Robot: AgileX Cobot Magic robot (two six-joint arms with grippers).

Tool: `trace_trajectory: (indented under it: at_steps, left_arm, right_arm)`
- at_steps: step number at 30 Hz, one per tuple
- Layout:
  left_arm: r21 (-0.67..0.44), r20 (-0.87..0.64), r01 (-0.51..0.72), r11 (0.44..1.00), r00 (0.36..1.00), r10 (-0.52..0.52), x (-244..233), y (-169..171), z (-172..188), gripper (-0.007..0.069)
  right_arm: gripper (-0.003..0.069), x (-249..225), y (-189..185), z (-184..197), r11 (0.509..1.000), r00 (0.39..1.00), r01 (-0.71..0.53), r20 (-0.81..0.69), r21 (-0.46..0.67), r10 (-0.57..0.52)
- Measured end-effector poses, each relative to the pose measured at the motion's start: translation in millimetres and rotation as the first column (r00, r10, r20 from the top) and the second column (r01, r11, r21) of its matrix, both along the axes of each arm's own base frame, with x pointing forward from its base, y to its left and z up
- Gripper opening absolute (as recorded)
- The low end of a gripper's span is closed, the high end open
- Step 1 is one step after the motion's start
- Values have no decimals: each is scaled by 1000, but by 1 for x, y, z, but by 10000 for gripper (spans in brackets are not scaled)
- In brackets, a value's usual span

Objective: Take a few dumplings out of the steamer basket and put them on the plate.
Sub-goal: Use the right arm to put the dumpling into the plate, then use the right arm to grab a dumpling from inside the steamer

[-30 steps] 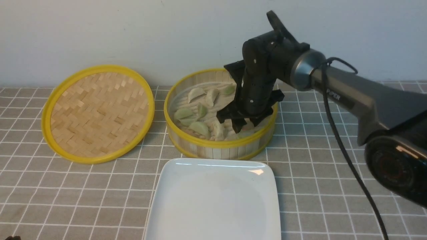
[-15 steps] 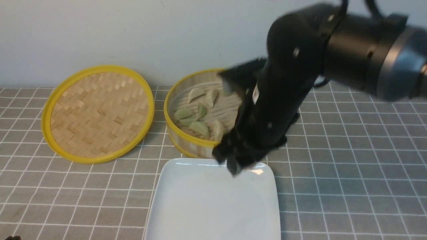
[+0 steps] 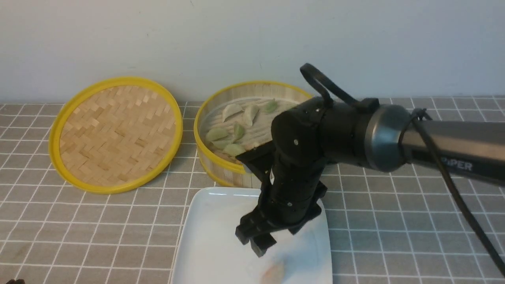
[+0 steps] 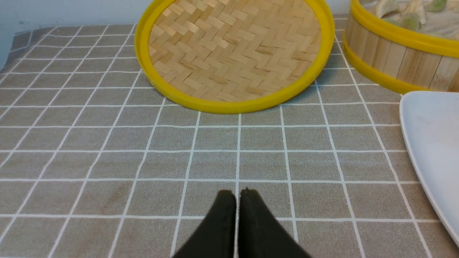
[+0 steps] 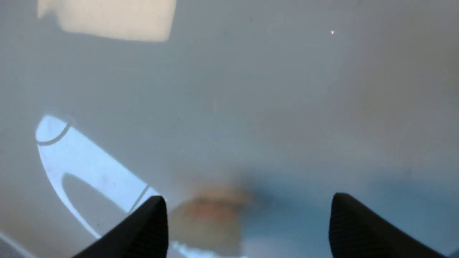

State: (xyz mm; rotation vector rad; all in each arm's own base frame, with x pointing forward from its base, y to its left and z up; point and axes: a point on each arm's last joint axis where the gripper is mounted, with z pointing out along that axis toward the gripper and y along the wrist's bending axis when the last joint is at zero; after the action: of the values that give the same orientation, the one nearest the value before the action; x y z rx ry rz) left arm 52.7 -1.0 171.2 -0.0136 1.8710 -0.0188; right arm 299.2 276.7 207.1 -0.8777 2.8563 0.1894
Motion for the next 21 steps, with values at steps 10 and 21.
trace_trajectory:
  at_steps: [10, 21]
  left_arm:
    - [0, 0, 0, 1000, 1000, 0, 0, 0, 0, -5]
    - [0, 0, 0, 1000, 1000, 0, 0, 0, 0, -5]
  right_arm:
    - [570, 100, -21, 81, 982, 915, 163, 358, 90, -185]
    - [568, 147, -19, -20, 975, 962, 221, 170, -11, -216]
